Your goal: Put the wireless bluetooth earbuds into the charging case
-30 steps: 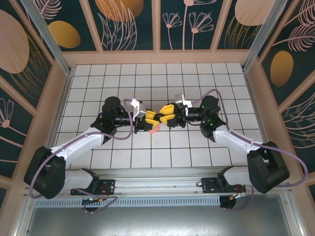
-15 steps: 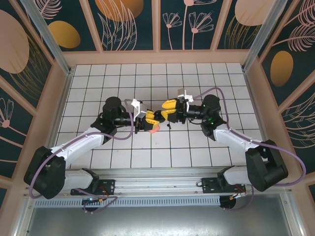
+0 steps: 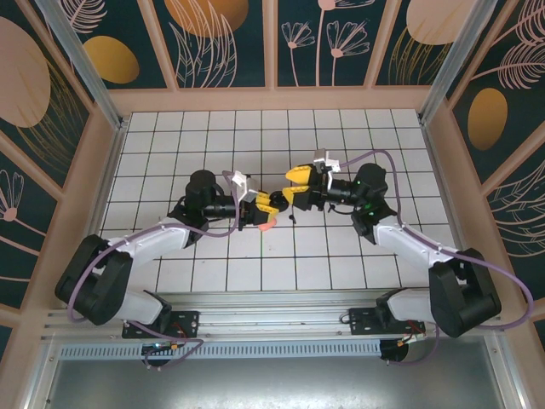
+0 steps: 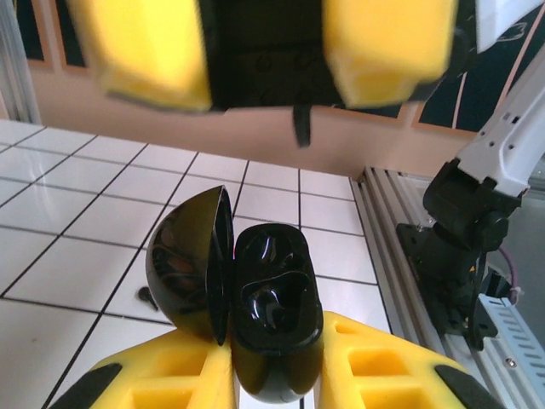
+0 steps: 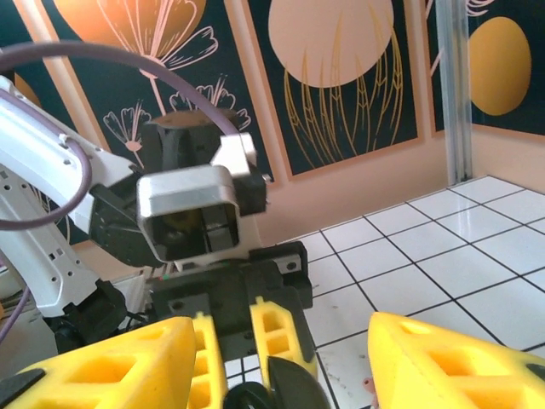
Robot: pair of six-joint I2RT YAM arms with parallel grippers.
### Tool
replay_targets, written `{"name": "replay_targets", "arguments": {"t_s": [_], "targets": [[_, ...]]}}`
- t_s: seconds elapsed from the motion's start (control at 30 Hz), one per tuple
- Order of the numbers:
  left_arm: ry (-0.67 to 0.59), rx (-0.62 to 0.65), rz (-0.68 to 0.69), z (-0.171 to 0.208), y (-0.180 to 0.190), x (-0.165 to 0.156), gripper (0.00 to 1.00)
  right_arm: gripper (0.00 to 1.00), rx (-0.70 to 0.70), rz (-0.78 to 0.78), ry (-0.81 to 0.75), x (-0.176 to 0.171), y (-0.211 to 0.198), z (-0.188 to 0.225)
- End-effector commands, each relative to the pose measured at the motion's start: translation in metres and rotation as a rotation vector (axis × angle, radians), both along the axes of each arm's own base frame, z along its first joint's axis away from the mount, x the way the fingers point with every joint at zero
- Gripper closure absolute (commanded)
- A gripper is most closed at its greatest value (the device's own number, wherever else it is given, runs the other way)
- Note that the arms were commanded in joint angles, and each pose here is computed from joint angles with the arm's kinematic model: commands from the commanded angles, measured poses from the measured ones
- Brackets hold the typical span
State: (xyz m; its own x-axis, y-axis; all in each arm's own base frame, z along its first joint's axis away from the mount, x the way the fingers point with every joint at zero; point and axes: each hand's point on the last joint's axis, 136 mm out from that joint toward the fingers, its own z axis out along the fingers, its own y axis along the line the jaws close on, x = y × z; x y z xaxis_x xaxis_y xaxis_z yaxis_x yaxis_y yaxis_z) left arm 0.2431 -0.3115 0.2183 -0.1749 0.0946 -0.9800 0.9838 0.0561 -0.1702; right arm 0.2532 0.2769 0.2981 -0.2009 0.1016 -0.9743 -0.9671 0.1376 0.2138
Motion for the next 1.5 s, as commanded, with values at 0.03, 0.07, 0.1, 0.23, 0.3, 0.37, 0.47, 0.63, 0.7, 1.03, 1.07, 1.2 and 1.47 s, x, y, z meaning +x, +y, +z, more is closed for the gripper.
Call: {"name": "replay_targets", "arguments": {"t_s": [0.03,0.07,0.1,0.23,0.3,0.37,0.47,0.63,0.7,1.03,1.07,1.2,1.47], "targets": [[0.041,-0.036,0.038,-0.008,0.014,0.011,0.78,0.44,-0.031,-0.103,0.103,0.017,-0.01,0.001],[0.054,-0.038,0.055,-0.012,0.019,0.014,0.78,0.45,-0.066,-0.136,0.141,0.023,-0.012,-0.007],[0.063,-0.035,0.069,-0.016,0.023,0.016,0.78,0.44,-0.102,-0.164,0.172,0.029,-0.012,-0.013],[0.1,-0.013,0.118,-0.033,0.036,0.023,0.78,0.46,-0.293,-0.323,0.353,0.058,-0.023,-0.051],[0.117,-0.011,0.147,-0.038,0.043,0.028,0.78,0.48,-0.388,-0.371,0.436,0.067,-0.028,-0.07],[0.135,-0.003,0.173,-0.046,0.049,0.032,0.78,0.49,-0.469,-0.419,0.526,0.075,-0.033,-0.088],[0.158,0.002,0.196,-0.054,0.057,0.033,0.79,0.51,-0.591,-0.468,0.642,0.082,-0.04,-0.115],[0.169,0.01,0.224,-0.06,0.065,0.032,0.79,0.54,-0.792,-0.532,0.694,0.082,-0.033,-0.152],[0.172,0.012,0.232,-0.062,0.067,0.032,0.79,0.54,-0.868,-0.545,0.704,0.08,-0.029,-0.165],[0.168,0.031,0.262,-0.062,0.072,0.034,0.79,0.55,-1.132,-0.553,0.757,0.068,-0.017,-0.225],[0.167,0.032,0.263,-0.062,0.072,0.034,0.79,0.56,-1.138,-0.554,0.754,0.069,-0.016,-0.227],[0.169,0.041,0.265,-0.063,0.072,0.036,0.79,0.58,-1.161,-0.549,0.77,0.071,-0.014,-0.239],[0.179,0.037,0.264,-0.064,0.072,0.037,0.78,0.64,-1.211,-0.52,0.79,0.07,-0.01,-0.261]]}}
